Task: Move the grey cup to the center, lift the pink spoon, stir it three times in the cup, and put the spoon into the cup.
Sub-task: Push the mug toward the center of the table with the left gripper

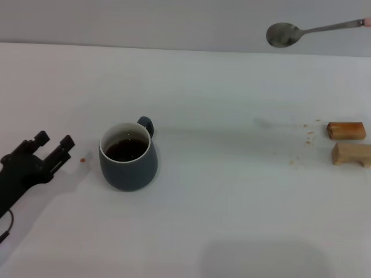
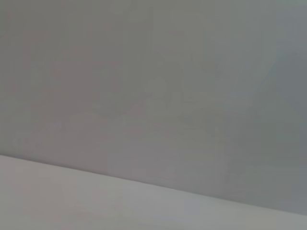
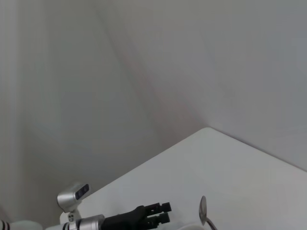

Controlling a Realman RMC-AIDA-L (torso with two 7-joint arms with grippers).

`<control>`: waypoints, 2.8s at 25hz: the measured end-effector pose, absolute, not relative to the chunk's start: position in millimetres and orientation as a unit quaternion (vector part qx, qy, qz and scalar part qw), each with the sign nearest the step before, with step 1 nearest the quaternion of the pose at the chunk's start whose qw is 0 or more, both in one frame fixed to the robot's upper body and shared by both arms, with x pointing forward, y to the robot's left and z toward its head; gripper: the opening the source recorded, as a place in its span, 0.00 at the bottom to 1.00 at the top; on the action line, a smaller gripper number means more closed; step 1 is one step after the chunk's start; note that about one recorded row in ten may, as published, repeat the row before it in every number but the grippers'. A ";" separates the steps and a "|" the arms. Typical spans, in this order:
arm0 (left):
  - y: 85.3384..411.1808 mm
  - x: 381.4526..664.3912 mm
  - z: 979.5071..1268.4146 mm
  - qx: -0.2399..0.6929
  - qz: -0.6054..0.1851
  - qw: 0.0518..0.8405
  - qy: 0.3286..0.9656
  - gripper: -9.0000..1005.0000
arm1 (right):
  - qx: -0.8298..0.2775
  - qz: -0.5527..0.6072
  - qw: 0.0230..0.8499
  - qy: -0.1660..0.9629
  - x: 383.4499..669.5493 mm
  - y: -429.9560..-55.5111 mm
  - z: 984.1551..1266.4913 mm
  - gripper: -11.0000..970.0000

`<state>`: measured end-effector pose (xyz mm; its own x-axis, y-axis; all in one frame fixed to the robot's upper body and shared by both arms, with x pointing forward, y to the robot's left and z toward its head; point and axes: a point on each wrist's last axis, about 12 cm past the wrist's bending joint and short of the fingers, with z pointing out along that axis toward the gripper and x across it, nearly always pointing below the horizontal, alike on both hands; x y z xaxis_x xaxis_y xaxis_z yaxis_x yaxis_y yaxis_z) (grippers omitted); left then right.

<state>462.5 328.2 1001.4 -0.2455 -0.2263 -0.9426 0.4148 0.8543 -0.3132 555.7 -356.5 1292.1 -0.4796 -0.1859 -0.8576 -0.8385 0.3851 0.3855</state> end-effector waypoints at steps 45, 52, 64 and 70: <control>253.6 485.7 995.4 0.152 -0.322 0.563 0.746 0.69 | -0.348 0.485 0.345 0.724 552.8 -338.8 1267.7 0.11; 262.7 493.5 991.5 0.133 -0.287 0.560 0.766 0.69 | -0.349 0.492 0.344 0.720 553.0 -337.1 1264.3 0.11; 255.9 504.5 994.8 0.118 -0.284 0.566 0.765 0.69 | -0.346 0.502 0.342 0.715 552.9 -337.1 1257.8 0.12; 246.1 507.0 996.7 0.116 -0.295 0.566 0.761 0.69 | -0.346 0.502 0.342 0.715 552.9 -336.9 1257.8 0.12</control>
